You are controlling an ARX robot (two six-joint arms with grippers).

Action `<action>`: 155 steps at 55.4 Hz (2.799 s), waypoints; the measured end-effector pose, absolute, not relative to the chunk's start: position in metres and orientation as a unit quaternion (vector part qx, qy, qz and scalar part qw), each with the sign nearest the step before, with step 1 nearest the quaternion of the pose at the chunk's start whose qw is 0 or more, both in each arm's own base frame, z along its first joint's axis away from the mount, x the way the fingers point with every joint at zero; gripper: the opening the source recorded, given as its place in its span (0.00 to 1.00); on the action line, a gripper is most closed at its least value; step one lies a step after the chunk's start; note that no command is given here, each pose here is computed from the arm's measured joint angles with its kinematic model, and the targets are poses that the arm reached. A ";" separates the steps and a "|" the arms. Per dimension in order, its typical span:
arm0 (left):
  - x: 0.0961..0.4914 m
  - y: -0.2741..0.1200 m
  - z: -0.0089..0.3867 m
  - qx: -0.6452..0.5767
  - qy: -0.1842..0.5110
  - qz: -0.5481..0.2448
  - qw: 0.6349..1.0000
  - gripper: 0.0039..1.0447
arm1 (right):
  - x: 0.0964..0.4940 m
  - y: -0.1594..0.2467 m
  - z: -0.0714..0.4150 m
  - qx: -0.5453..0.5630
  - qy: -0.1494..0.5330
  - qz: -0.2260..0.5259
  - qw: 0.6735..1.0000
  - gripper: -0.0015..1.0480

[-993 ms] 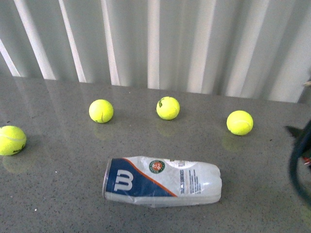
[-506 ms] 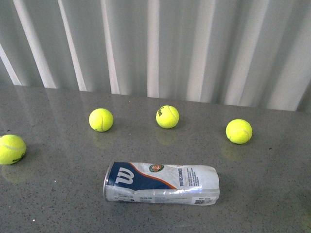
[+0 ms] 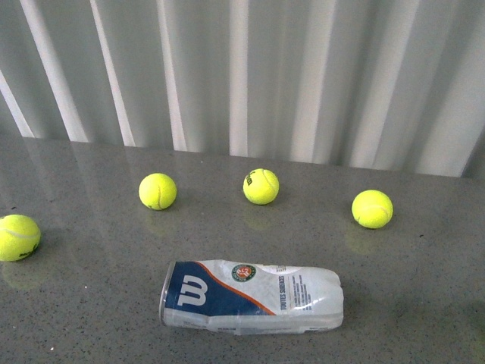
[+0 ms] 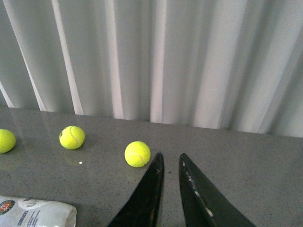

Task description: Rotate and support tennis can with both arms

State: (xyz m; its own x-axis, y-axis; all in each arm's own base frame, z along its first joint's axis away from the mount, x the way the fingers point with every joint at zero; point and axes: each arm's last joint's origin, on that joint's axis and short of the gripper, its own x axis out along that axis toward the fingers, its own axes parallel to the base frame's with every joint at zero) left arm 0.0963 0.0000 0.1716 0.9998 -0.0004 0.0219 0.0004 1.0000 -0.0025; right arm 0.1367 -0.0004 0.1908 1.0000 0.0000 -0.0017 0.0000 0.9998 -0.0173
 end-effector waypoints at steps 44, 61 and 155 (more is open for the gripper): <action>0.096 0.000 0.172 -0.001 -0.011 0.000 1.000 0.94 | 0.111 0.000 0.168 -0.005 -0.004 -0.001 1.000 0.03; 0.096 0.000 0.172 -0.001 -0.011 0.000 1.000 0.94 | 0.098 0.000 0.165 -0.005 -0.002 -0.001 1.000 0.03; 0.295 -0.030 0.116 -0.080 0.365 -0.241 0.896 0.94 | 0.098 0.000 0.165 -0.005 -0.001 0.000 1.000 0.93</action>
